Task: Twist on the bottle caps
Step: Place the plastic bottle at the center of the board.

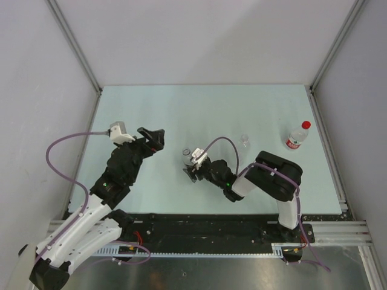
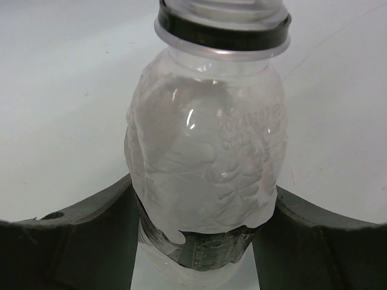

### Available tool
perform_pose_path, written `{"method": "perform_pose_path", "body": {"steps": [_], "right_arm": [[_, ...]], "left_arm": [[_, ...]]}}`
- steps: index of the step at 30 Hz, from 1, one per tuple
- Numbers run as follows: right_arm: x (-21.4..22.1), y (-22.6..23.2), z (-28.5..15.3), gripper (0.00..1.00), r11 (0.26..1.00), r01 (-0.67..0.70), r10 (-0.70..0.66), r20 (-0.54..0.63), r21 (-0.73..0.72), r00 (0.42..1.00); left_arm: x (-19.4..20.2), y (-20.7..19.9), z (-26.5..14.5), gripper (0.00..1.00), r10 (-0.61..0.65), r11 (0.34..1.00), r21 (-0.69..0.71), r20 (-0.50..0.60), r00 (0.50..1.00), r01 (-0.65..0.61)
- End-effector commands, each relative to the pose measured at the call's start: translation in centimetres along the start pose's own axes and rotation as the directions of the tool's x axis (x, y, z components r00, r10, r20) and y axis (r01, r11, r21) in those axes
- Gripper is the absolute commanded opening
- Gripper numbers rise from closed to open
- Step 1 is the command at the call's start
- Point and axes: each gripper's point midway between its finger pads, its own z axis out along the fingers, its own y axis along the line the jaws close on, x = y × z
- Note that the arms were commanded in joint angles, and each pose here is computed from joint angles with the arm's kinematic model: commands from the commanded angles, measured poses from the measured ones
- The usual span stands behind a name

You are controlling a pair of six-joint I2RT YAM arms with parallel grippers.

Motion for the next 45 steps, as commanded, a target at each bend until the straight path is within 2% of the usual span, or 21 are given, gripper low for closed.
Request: {"method": "perform_pose_path", "body": {"steps": [1, 4, 10, 19, 31, 34, 40, 45], "right_arm": [[-1.0, 0.0, 0.5, 0.26, 0.999, -0.044, 0.043, 0.079, 0.017, 0.996], [-0.1, 0.1, 0.6, 0.32, 0.998, -0.055, 0.054, 0.064, 0.013, 0.996], [0.5, 0.7, 0.3, 0.51, 0.998, -0.067, 0.067, 0.065, 0.004, 0.996], [-0.2, 0.4, -0.4, 0.66, 0.998, -0.046, 0.042, 0.094, 0.045, 0.995], [-2.2, 0.6, -0.8, 0.86, 0.995, -0.043, 0.031, 0.136, 0.088, 0.990], [-2.5, 0.4, -1.0, 0.96, 0.993, -0.040, 0.025, 0.138, 0.107, 0.990], [-2.3, 0.0, -2.0, 0.99, 0.990, -0.042, 0.024, 0.132, 0.135, 0.991], [-2.1, 0.5, -3.0, 0.99, 0.993, -0.063, 0.050, 0.120, 0.103, 0.991]], "left_arm": [[1.1, 0.7, -0.6, 0.99, -0.039, 0.999, -0.017, -0.036, 0.999, 0.038], [2.3, 1.4, -0.9, 0.99, -0.045, 0.998, -0.039, -0.078, 0.996, 0.042], [5.0, 3.0, -1.5, 0.99, -0.066, 0.994, -0.094, -0.173, 0.983, 0.050], [7.9, 5.6, -2.9, 0.99, -0.089, 0.984, -0.175, -0.262, 0.961, 0.043], [8.9, 6.9, -4.6, 0.99, -0.081, 0.976, -0.217, -0.327, 0.942, 0.009], [9.2, 7.2, -5.1, 0.99, -0.078, 0.974, -0.226, -0.349, 0.934, -0.003], [10.2, 8.2, -5.9, 1.00, -0.068, 0.964, -0.260, -0.407, 0.911, -0.044], [11.4, 8.7, -6.6, 0.99, -0.084, 0.958, -0.282, -0.458, 0.885, -0.056]]}}
